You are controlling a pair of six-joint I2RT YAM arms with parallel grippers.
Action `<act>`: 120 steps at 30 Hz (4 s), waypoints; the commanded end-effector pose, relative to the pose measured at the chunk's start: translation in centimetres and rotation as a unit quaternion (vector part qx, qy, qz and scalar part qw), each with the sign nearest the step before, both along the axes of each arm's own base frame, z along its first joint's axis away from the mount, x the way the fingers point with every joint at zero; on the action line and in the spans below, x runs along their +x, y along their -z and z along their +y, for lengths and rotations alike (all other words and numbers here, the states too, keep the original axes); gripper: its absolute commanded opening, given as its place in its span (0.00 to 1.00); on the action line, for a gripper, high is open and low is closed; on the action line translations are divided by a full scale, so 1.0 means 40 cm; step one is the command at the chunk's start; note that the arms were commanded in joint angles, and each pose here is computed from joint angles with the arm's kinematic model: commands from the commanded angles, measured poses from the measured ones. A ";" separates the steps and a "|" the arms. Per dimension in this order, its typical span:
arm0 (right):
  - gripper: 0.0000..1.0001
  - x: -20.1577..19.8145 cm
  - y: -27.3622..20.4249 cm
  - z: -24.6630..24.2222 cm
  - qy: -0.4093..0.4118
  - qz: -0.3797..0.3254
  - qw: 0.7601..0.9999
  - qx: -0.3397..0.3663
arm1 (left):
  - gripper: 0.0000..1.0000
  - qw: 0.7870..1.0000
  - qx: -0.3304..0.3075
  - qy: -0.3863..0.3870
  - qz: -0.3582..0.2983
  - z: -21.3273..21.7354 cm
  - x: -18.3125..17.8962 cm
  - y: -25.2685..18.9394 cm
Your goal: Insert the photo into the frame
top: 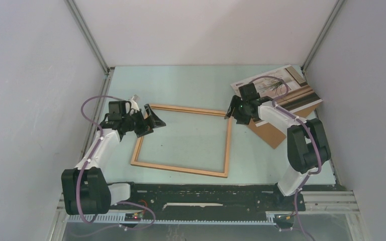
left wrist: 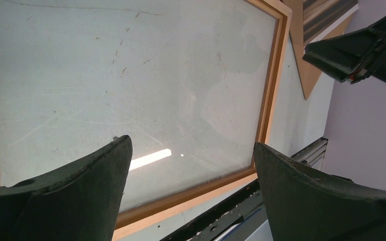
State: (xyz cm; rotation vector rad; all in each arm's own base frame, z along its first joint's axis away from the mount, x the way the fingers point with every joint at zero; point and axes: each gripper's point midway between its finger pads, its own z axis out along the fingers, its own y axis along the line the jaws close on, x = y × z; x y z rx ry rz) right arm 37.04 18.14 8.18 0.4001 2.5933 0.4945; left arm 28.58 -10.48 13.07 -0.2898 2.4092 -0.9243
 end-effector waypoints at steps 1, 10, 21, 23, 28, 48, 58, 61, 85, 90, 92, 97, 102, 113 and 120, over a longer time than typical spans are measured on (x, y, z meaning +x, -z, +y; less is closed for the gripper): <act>0.69 -0.089 0.055 -0.034 -0.003 0.044 0.999 -0.027 | 0.97 1.000 0.006 0.002 -0.023 0.004 0.002 -0.017; 0.62 -0.204 0.126 -0.020 0.005 0.081 0.997 -0.017 | 0.97 1.000 0.010 -0.002 -0.028 0.008 0.002 -0.021; 0.47 -0.220 0.153 0.046 0.020 0.101 0.995 0.006 | 0.97 0.999 0.011 -0.001 -0.037 0.008 -0.002 -0.033; 0.44 -0.226 0.160 0.048 0.040 0.103 0.994 0.002 | 0.97 0.999 0.009 0.000 -0.037 0.006 -0.004 -0.033; 0.28 -0.227 0.171 0.070 0.097 0.106 0.989 0.039 | 0.97 0.999 0.002 0.005 -0.041 0.000 -0.005 -0.041; 0.72 -0.212 0.056 0.069 0.057 0.029 0.997 0.040 | 0.97 0.998 -0.010 0.010 -0.054 -0.009 -0.009 -0.062; 0.85 -0.146 -0.030 -0.211 0.116 -0.021 0.992 -0.036 | 0.97 0.998 -0.011 0.011 -0.056 -0.010 -0.009 -0.063; 0.87 -0.113 -0.036 -0.292 0.135 -0.018 0.990 -0.045 | 0.97 0.998 -0.010 0.011 -0.057 -0.010 -0.010 -0.062; 0.83 0.193 0.087 -0.370 0.126 0.063 0.990 -0.032 | 0.97 0.999 -0.006 0.012 -0.049 -0.007 -0.005 -0.053; 0.81 0.159 0.135 -0.355 0.122 0.083 0.989 -0.026 | 0.97 0.999 -0.011 0.014 -0.045 -0.010 -0.006 -0.050; 0.81 0.142 0.146 -0.350 0.120 0.089 0.988 -0.028 | 0.97 0.999 -0.012 0.015 -0.045 -0.012 -0.006 -0.050; 0.80 0.088 0.171 -0.308 0.102 0.106 0.989 -0.026 | 0.97 0.999 -0.013 0.015 -0.047 -0.012 -0.006 -0.053; 0.83 0.018 0.184 -0.273 0.093 0.120 0.988 -0.038 | 0.97 0.999 -0.015 0.016 -0.049 -0.015 -0.008 -0.057; 0.82 -0.060 0.123 -0.277 0.079 0.098 0.988 -0.087 | 0.97 0.998 -0.020 0.019 -0.056 -0.019 -0.012 -0.065; 0.83 0.004 0.062 -0.329 0.083 0.064 0.984 -0.144 | 0.97 0.998 -0.021 0.020 -0.051 -0.019 -0.008 -0.058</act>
